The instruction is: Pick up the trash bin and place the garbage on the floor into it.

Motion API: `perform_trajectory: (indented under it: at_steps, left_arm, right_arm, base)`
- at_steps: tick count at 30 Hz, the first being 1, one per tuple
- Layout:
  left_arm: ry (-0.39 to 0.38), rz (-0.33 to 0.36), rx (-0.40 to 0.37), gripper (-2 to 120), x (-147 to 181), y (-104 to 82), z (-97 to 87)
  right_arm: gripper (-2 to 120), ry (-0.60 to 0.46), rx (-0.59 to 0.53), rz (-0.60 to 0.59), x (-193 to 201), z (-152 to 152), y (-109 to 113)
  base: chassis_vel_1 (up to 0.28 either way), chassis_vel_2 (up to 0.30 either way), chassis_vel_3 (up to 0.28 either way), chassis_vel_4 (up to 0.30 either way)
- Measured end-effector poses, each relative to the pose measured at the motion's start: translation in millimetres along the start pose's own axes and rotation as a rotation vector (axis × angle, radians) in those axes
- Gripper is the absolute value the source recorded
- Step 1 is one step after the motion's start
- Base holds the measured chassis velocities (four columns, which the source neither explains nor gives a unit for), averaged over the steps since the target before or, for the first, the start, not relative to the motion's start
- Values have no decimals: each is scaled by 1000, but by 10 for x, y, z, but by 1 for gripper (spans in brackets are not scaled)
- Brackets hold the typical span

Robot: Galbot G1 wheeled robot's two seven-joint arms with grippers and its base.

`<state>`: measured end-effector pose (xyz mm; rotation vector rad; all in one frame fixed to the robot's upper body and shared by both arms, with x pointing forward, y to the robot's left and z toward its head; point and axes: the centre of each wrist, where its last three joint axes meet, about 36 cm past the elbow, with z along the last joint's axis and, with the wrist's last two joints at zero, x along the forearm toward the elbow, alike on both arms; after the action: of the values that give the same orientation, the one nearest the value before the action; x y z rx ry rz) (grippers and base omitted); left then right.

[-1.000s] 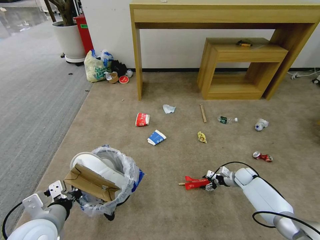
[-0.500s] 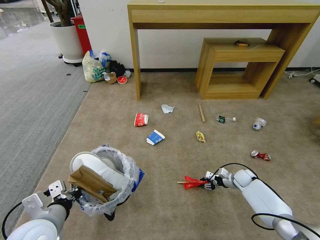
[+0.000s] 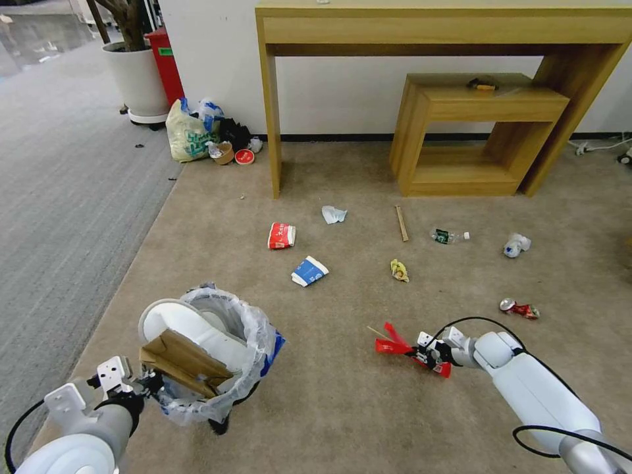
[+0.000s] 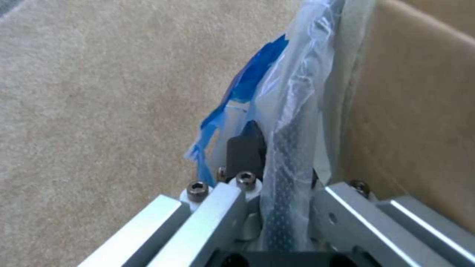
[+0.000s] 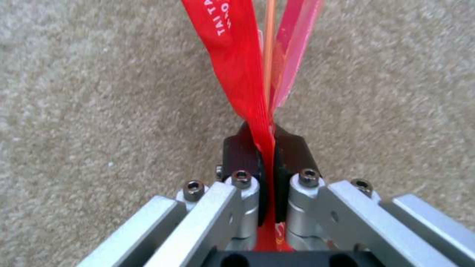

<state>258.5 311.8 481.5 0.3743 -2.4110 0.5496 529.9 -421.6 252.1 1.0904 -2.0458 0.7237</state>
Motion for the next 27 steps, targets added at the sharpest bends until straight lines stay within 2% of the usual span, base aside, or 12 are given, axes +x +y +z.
perform_trajectory:
  at_steps: [6,8,9,12,13,17,18,21,22,25,26,27]
  left_arm:
    - [-3,-4,-2,0,26,9,-5]
    - [-2,-5,-2,0,36,11,-1]
    - [-2,-5,-2,0,36,11,-1]
    - [-1,-7,-5,0,37,-6,16]
    - [-1,-7,-5,0,37,-6,16]
    - [1,-8,-14,0,43,-36,41]
    - [1,-8,-14,0,43,-36,41]
    - [3,-11,-26,0,43,-54,64]
    - [3,-11,-26,0,43,-54,64]
    - [4,-9,-33,0,36,-82,83]
    - [4,-9,-33,0,36,-82,83]
    - [3,-7,-34,0,33,-92,85]
  right_arm:
    - [2,-58,-12,30,74,-125,-35]
    - [2,-147,-34,64,197,-350,-69]
    - [2,-147,-34,64,197,-350,-69]
    - [2,-264,-33,84,376,-765,-104]
    - [2,-264,-33,84,376,-765,-104]
    - [2,-453,17,94,591,-1405,-129]
    - [2,-453,17,94,591,-1405,-129]
    - [2,-572,34,87,734,-1841,-76]
    - [2,-572,34,87,734,-1841,-76]
    - [2,-702,16,46,827,-2267,98]
    - [2,-702,16,46,827,-2267,98]
    - [2,-748,7,23,856,-2425,196]
  base:
    - [0,0,0,0]
    - [0,0,0,0]
    - [0,0,0,0]
    - [0,0,0,0]
    - [0,0,0,0]
    - [0,0,0,0]
    - [0,0,0,0]
    - [0,0,0,0]
    - [0,0,0,0]
    - [0,0,0,0]
    - [0,0,0,0]
    - [0,0,0,0]
